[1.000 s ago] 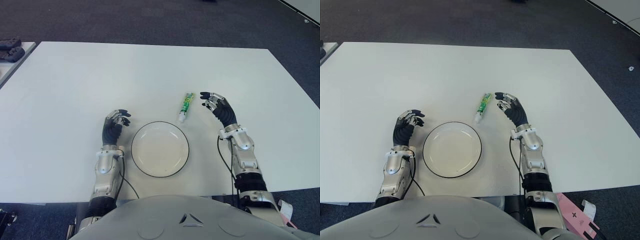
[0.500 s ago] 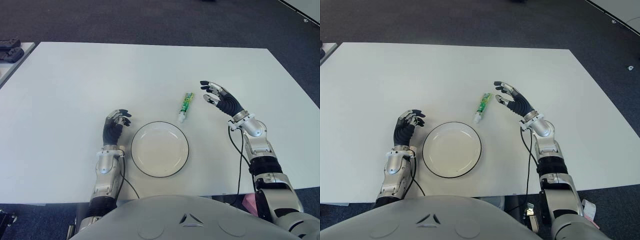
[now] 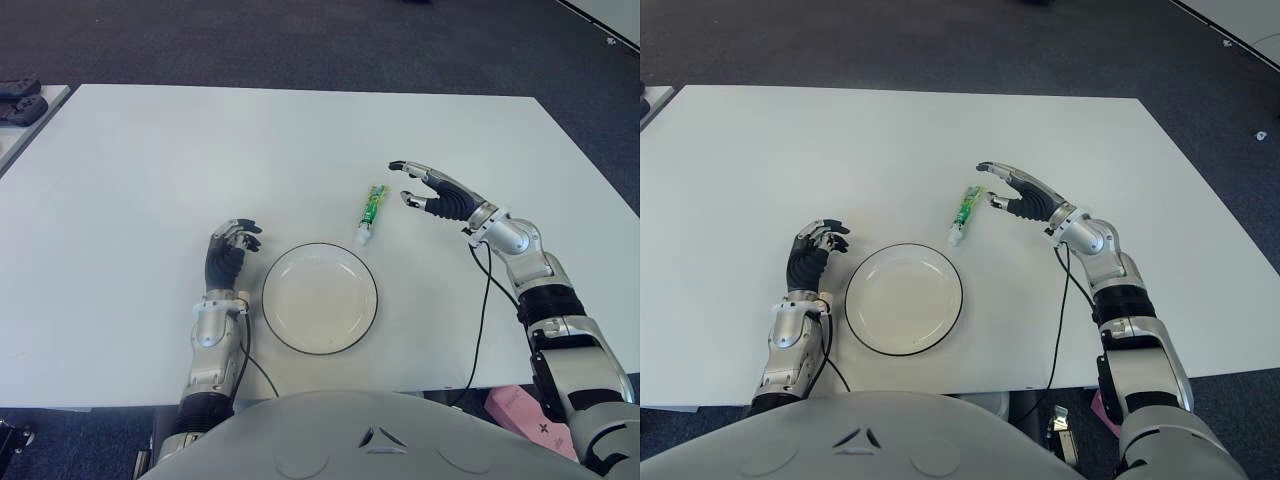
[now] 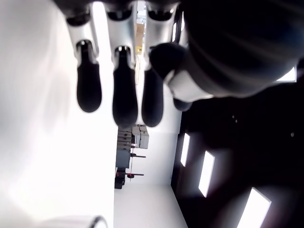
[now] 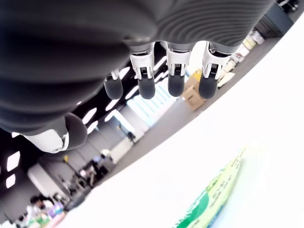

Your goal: Put the toothpaste on the table into the plate.

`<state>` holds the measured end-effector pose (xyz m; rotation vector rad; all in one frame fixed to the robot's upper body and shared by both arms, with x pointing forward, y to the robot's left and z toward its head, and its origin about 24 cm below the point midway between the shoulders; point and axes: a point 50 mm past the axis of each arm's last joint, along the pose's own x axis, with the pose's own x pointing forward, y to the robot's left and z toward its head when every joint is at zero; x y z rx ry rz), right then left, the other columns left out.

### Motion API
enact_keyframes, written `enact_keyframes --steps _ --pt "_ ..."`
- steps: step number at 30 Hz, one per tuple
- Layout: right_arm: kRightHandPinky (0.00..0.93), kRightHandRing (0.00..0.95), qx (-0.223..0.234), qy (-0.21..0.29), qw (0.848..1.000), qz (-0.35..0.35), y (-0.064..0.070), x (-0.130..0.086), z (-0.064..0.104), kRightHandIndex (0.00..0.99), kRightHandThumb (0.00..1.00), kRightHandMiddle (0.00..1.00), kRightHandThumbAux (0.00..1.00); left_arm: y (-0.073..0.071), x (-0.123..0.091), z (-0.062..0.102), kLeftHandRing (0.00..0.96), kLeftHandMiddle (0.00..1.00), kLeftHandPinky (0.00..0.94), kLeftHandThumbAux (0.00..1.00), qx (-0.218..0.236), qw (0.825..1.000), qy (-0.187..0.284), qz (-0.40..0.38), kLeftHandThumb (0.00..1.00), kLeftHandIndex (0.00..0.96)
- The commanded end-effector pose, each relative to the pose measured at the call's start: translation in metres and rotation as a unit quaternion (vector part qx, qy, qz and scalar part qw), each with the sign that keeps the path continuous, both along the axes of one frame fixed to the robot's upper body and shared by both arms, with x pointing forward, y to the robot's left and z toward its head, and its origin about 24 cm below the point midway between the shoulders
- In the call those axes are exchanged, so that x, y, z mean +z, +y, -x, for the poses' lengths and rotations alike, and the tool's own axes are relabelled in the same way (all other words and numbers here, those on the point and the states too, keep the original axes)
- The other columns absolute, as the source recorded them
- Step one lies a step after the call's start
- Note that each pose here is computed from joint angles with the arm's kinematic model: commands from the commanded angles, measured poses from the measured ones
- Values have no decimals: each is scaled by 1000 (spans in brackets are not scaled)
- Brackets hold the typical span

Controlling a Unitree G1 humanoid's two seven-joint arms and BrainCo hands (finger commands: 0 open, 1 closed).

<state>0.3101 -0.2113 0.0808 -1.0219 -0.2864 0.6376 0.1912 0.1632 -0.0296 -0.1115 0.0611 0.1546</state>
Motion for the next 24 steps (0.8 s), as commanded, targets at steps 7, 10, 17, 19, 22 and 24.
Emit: enact_keyframes --steps 7,10,17,19,22,24 --pt "0 0 45 -56 991 113 4 8 -22 0 618 0 338 -7 -17 11 567 487 543 677 5 999 42 22 835 417" --pt "0 0 58 -66 986 142 6 4 -24 0 605 0 338 -8 -17 12 569 486 551 677 8 999 43 22 835 418" --pt "0 0 101 -87 972 196 13 -6 -23 0 554 0 328 -9 -17 12 570 483 550 677 16 999 44 19 837 421" --pt "0 0 114 -95 966 211 14 -7 -23 0 544 0 320 -10 -17 13 569 481 549 676 18 999 46 19 837 423" --pt "0 0 129 -106 958 233 15 -9 -24 0 532 0 308 -10 -17 13 567 479 546 676 20 999 48 17 837 427" --pt "0 0 140 -114 951 253 17 -11 -25 0 527 0 302 -10 -17 13 566 477 544 676 21 999 48 15 838 428"
